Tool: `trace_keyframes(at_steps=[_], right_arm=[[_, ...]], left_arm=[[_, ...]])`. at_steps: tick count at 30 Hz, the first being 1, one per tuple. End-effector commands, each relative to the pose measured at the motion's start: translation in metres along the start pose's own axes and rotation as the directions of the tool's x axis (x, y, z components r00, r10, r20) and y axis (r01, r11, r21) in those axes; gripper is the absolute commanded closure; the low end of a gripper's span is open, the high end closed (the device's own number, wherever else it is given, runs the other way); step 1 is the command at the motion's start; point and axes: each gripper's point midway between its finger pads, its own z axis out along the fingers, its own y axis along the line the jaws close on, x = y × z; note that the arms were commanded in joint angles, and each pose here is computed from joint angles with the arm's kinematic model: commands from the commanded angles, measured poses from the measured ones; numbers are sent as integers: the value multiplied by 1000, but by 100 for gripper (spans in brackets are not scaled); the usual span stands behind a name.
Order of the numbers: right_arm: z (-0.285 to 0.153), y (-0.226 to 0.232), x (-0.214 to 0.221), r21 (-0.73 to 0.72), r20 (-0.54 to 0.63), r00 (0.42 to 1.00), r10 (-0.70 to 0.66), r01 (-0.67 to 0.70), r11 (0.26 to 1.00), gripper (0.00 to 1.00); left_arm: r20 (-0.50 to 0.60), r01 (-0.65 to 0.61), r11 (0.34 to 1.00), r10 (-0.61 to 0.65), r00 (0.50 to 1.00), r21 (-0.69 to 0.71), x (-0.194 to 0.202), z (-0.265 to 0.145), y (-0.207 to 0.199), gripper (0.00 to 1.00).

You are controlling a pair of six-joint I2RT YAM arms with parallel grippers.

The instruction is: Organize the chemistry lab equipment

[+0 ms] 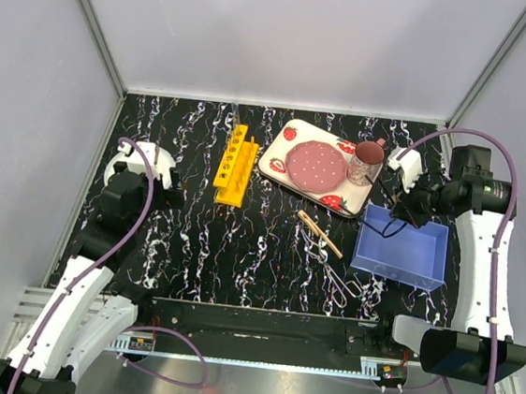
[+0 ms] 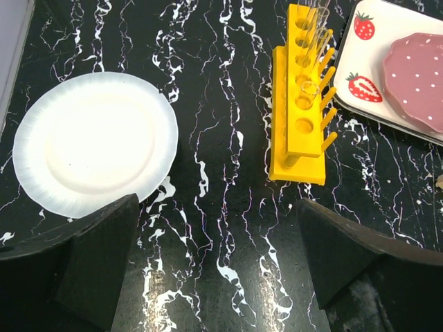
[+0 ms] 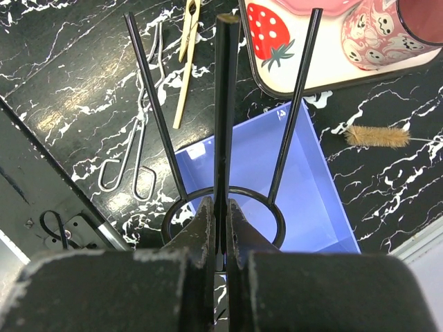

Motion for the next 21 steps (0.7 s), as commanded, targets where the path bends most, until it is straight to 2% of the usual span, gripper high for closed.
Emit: trace_keyframes(at_steps=[1, 9, 17, 21], right_arm=[[-10, -2, -2, 41, 18, 1000, -13, 12, 999, 100], [-3, -15, 34, 59, -91, 996, 0, 5, 998, 100], [5, -30, 108, 44, -248, 967, 55, -45, 998, 100], [4, -42, 131, 29, -272, 960, 67, -61, 998, 99]], left_arm=[[72, 21, 999, -23, 997, 28, -15, -7, -4, 1], [69, 22, 999, -25, 997, 36, -14, -7, -5, 1], [73, 22, 999, -25, 997, 45, -15, -8, -7, 1], [69, 22, 998, -26, 997, 51, -14, -7, -8, 1]])
